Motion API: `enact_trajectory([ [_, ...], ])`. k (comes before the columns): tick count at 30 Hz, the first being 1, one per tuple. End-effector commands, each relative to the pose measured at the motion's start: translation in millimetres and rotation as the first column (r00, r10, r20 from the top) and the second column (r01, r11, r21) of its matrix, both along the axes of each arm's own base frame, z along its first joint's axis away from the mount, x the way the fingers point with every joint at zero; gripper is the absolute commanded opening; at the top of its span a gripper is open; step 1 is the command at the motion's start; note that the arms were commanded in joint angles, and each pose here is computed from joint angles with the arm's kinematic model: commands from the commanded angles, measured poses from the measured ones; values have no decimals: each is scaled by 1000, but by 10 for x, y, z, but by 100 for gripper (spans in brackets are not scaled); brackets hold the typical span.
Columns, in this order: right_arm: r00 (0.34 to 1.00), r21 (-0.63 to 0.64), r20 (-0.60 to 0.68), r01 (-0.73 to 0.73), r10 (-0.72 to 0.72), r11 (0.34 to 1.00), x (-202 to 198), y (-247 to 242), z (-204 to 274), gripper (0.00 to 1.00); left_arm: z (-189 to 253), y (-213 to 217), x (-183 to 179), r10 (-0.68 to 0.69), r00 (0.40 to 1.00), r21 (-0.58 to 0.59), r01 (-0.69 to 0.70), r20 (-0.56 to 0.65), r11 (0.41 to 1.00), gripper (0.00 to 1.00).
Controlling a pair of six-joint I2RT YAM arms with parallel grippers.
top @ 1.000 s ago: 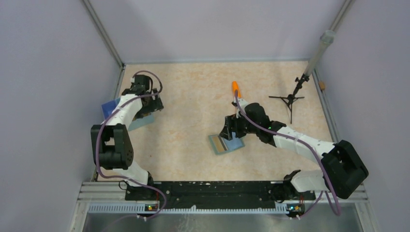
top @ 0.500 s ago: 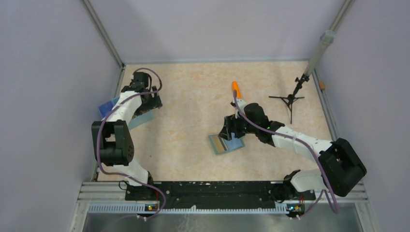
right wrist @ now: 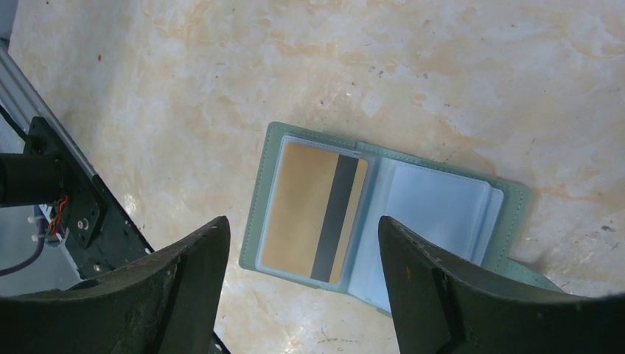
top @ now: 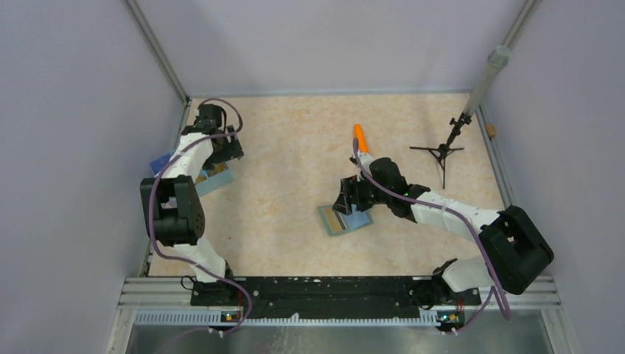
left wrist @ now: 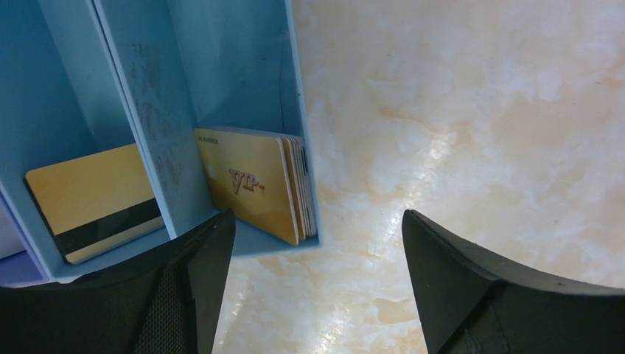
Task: Put the credit cards into the card holder
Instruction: Pick up the credit card from the storage box.
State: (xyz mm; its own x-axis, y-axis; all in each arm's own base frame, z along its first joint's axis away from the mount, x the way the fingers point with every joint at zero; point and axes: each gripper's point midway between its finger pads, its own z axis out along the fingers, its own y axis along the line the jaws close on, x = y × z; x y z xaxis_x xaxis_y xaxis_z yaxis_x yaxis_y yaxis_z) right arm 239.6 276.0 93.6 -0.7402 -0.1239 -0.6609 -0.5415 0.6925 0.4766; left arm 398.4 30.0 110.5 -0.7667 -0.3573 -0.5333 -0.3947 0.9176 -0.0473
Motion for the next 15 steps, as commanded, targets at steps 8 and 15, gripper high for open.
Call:
enact_trajectory([
  [8,1000,40,22,-4,3,999,67,50,92,71,-152,11,185,-1,1000,-78,1,4,997,72],
  [15,1000,52,13,-5,4,999,59,66,96,70,-89,-13,184,-14,999,-83,16,30,996,56],
])
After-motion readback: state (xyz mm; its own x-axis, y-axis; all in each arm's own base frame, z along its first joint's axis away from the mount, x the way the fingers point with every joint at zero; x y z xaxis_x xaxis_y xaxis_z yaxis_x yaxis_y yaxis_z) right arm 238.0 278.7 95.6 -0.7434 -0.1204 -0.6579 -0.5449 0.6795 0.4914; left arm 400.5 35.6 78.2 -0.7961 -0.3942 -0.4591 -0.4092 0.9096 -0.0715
